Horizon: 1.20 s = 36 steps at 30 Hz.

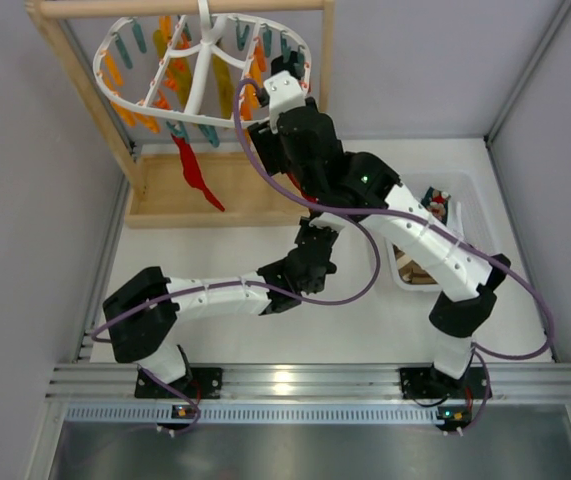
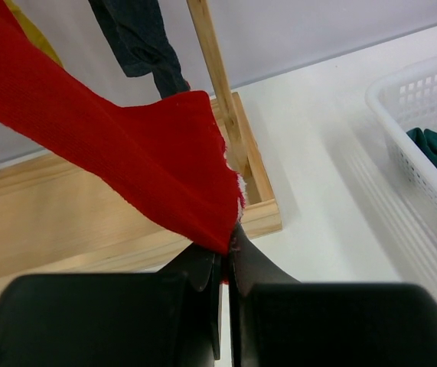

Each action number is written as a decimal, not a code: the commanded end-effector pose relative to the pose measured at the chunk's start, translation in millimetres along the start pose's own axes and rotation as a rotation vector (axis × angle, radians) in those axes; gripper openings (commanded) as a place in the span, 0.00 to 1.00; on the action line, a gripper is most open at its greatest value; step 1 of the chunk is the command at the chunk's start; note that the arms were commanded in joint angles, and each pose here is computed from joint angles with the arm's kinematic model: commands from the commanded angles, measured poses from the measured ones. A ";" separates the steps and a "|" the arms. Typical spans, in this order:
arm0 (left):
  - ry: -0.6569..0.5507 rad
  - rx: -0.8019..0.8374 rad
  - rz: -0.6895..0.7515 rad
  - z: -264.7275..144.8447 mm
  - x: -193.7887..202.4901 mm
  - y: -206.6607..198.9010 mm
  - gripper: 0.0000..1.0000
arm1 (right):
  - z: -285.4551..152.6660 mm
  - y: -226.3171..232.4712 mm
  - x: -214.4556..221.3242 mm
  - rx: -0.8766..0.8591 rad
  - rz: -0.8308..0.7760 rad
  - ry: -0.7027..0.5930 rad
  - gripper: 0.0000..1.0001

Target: Remove the socks clipped to the hanger

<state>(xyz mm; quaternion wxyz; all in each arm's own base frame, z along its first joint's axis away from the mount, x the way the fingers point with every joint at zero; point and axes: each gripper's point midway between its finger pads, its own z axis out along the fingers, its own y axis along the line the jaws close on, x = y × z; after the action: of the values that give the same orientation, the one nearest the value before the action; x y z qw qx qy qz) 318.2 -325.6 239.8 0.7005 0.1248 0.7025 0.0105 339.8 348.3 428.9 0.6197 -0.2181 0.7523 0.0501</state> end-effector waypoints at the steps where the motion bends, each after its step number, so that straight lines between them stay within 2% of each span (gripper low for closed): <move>1: -0.050 -0.009 -0.054 -0.5 -25.4 -2.6 0.00 | -0.9 3.9 -20.1 0.011 -0.026 -0.056 0.67; 13: -0.067 0.025 -0.059 -5.6 -34.2 -7.0 0.00 | 21.7 8.5 -28.7 0.077 -0.013 -0.117 0.60; 19: -0.080 0.043 -0.070 -11.3 -40.4 -7.3 0.00 | 31.6 0.6 -30.7 0.174 0.000 -0.140 0.59; 27: -0.094 0.053 -0.088 -18.1 -47.9 0.7 0.00 | 34.2 -0.2 -28.7 0.191 0.027 -0.155 0.49; 36: -0.098 0.052 -0.088 -18.9 -50.3 2.6 0.00 | 38.6 14.4 -21.3 0.176 0.002 -0.146 0.51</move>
<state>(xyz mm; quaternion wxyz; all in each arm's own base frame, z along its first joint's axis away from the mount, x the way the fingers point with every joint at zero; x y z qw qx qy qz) 303.8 -331.5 266.0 0.7135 0.1320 0.6879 -0.0178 375.2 372.0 429.0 0.6749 -0.1703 0.7179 -0.0078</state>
